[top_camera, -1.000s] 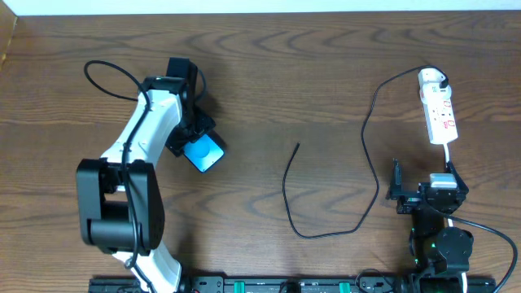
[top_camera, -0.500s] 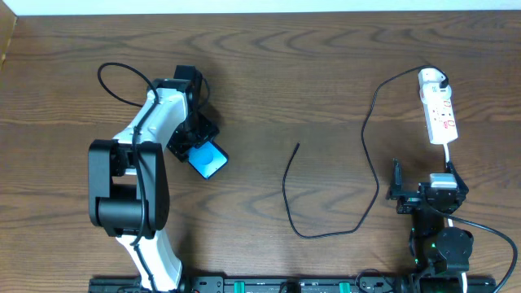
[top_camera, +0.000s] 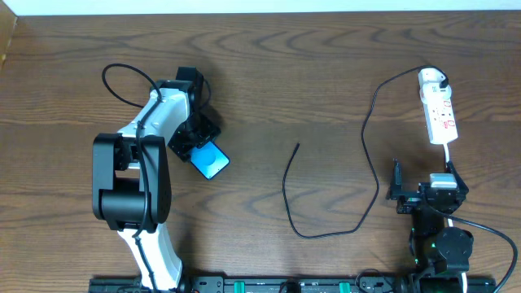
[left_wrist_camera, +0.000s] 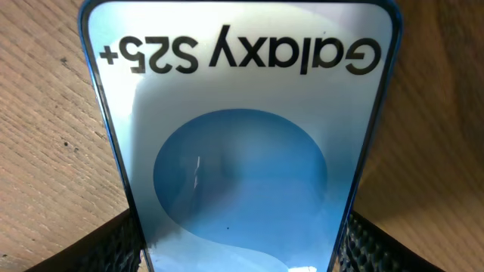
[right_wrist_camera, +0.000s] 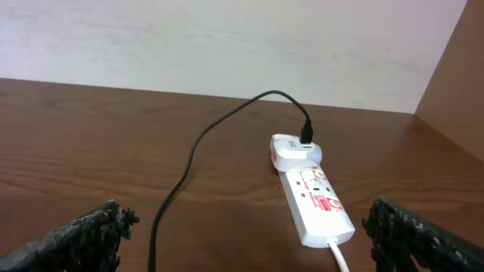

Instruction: Plug charger to phone and switch on socket

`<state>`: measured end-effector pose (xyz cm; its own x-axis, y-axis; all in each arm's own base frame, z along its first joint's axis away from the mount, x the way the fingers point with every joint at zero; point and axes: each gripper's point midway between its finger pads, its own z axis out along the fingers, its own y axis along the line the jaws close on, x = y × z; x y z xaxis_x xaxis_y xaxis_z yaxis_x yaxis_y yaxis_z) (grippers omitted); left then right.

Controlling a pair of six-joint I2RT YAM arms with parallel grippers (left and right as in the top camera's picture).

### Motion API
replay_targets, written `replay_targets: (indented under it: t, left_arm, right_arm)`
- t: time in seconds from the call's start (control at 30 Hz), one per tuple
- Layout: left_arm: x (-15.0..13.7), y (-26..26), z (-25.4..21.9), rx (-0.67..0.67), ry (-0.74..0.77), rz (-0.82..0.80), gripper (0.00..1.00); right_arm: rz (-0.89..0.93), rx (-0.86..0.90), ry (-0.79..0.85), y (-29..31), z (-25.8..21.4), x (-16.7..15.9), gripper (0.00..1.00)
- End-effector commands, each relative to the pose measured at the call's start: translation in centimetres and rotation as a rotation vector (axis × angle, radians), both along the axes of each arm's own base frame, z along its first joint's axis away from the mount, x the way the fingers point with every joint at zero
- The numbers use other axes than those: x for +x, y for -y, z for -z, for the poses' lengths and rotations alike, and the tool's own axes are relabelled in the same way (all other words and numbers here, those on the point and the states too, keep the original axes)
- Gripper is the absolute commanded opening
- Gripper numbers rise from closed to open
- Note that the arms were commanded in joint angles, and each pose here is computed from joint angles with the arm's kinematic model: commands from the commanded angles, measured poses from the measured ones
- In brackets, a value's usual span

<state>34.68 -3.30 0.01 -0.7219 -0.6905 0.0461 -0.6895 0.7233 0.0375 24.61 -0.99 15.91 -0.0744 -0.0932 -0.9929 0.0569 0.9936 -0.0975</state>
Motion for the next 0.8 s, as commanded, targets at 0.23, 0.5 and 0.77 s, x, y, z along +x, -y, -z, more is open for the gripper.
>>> replay_targets:
  t: [0.23,0.5,0.77]
  left_arm:
    - [-0.13,0.14,0.82,-0.001,-0.014,0.006,0.07]
    - [-0.15,0.14,0.83,0.015,-0.016,-0.232,0.07]
    - [-0.18,0.61,0.82,0.042,-0.017,-0.633,0.07]
  right_arm:
    - [-0.001,-0.013,0.000,0.01,0.09,-0.01,0.99]
    - [-0.001,-0.013,0.000,0.01,0.09,-0.01,0.99]
    - [-0.001,-0.013,0.000,0.01,0.09,-0.01,0.99]
